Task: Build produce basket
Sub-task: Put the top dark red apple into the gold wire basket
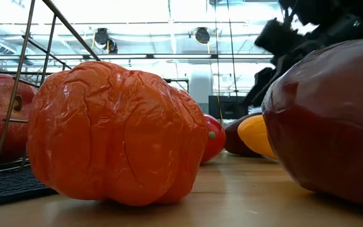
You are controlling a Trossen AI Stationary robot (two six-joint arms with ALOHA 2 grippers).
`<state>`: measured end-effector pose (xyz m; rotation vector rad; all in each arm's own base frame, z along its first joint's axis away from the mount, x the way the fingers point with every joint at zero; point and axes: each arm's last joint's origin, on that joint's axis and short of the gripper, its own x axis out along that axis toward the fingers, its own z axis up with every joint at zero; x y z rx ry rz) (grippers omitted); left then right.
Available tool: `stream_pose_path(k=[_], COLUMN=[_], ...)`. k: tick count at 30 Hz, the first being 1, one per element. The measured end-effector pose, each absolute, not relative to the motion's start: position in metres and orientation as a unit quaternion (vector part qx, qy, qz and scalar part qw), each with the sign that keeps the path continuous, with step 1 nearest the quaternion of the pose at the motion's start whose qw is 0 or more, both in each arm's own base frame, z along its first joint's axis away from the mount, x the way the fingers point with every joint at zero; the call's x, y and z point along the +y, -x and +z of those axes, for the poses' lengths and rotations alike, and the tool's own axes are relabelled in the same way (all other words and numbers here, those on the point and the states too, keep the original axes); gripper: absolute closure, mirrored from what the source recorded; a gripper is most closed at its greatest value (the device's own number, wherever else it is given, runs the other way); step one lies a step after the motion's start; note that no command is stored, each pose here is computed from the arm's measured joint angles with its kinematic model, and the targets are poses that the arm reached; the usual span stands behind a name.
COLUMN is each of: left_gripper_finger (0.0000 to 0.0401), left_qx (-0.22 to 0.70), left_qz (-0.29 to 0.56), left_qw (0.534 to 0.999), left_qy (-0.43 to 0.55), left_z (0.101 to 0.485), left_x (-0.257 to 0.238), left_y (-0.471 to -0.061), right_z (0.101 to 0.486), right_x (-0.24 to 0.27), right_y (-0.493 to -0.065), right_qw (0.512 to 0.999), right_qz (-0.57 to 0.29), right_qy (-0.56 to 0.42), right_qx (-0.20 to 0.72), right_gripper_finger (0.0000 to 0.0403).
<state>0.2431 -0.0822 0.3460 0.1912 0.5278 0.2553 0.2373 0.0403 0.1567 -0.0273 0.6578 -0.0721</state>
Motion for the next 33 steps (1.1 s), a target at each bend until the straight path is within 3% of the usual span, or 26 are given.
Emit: stream_pose_path(k=[10,19,28,33], left_gripper_finger=[0.0011,0.0011,0.0011,0.0011], left_qx=[0.262,0.262,0.262,0.261], left_qz=[0.124,0.124,0.123,0.123], left_qw=[0.952,0.952,0.952,0.952], left_qy=[-0.100,-0.102,-0.104,-0.104], left_z=[0.346,0.346,0.346,0.346], left_x=[-0.082,-0.082,-0.082,-0.082], left_y=[-0.243,-0.243,-0.243,-0.243], right_z=[0.130,0.121,0.121,0.131], right_x=[0.033,0.031,0.032,0.031], right_y=[-0.245,-0.246,-0.246,-0.244], right_qw=[0.920,0.912,0.914,0.919], right_qz=[-0.031,-0.032,-0.026,-0.023], right_qy=[-0.101,-0.098,-0.085,-0.085], right_qx=[0.378,0.397,0.396,0.384], right_gripper_finger=[0.0022,0.0028,0.0094,0.0084])
